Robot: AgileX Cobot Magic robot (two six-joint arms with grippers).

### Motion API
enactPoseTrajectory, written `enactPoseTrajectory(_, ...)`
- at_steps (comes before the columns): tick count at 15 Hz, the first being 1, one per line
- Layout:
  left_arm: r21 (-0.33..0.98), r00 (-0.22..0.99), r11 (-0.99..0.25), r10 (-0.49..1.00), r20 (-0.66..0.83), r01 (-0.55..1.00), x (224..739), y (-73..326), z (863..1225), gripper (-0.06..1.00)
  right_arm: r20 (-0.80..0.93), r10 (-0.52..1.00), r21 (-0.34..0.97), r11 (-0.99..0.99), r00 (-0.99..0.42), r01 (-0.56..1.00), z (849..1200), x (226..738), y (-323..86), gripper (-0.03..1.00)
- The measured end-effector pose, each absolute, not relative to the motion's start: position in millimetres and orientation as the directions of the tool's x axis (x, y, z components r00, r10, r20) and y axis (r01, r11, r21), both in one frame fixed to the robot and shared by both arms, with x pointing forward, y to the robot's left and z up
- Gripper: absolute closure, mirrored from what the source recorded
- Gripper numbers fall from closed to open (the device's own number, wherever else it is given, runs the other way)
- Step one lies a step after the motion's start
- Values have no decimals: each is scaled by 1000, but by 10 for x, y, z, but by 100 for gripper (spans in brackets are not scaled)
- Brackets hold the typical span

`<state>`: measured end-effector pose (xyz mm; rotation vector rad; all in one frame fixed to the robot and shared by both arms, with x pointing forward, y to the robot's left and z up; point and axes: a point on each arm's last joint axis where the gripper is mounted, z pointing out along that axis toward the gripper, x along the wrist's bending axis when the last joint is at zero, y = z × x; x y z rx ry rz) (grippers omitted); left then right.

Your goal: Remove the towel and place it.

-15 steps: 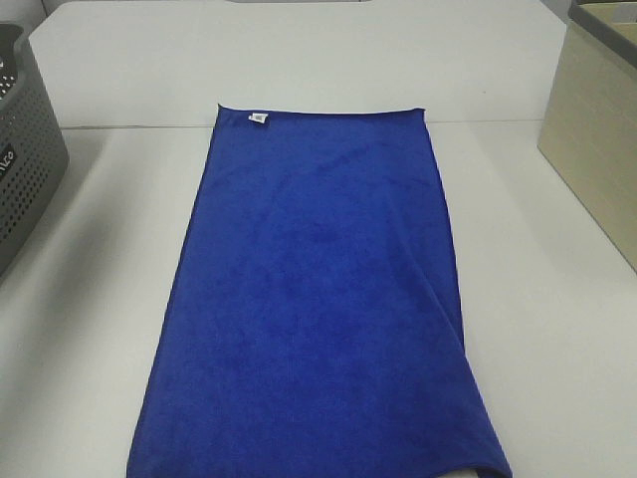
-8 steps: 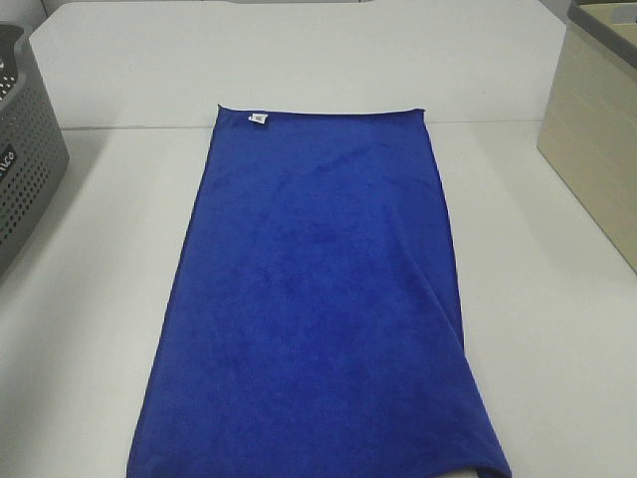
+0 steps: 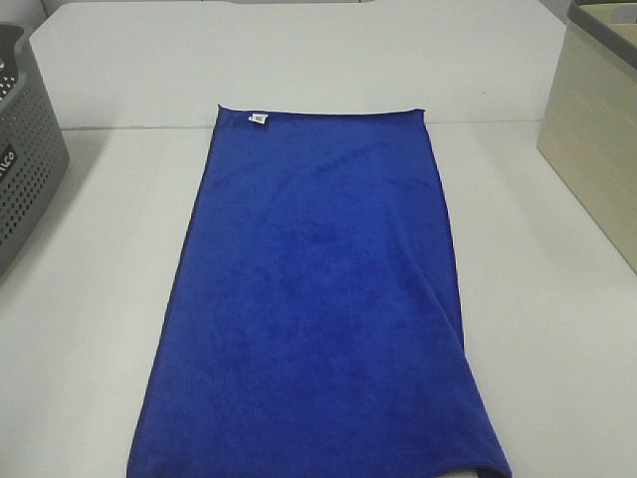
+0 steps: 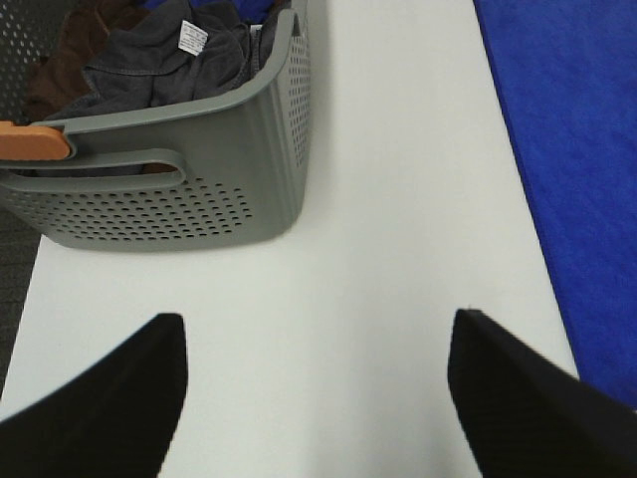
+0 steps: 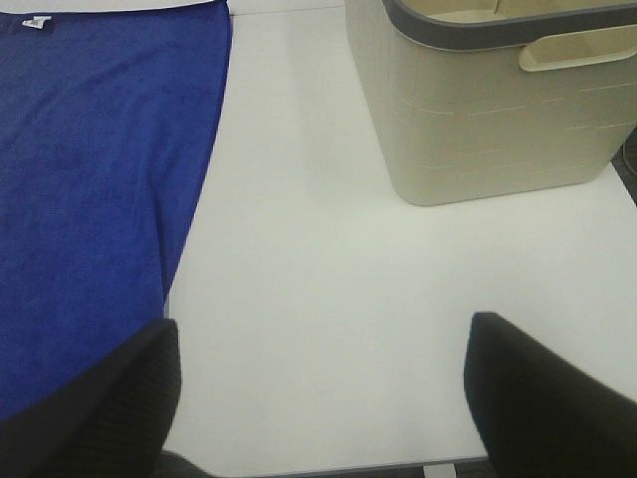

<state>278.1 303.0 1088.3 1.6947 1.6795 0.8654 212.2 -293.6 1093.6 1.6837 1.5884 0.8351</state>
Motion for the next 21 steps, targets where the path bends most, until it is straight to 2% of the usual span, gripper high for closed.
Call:
enactPoseTrajectory(3,856,-15,-29,999,43,516,2485,3018,10688,25,-5,999,847,-21,48,532,10761,1998,-2926,20)
enactPoseTrajectory(8,898,-2,-17,1000,20,439,2328,2988,10549,25,-18,1000,782,-1,24,624,10482,2136,-2930,20)
enactPoseTrajectory(21,899,-12,13,1000,-9,438,2328,2983,10547,25,23,1000,843,-19,-1,538,10452,2285,-2899,20)
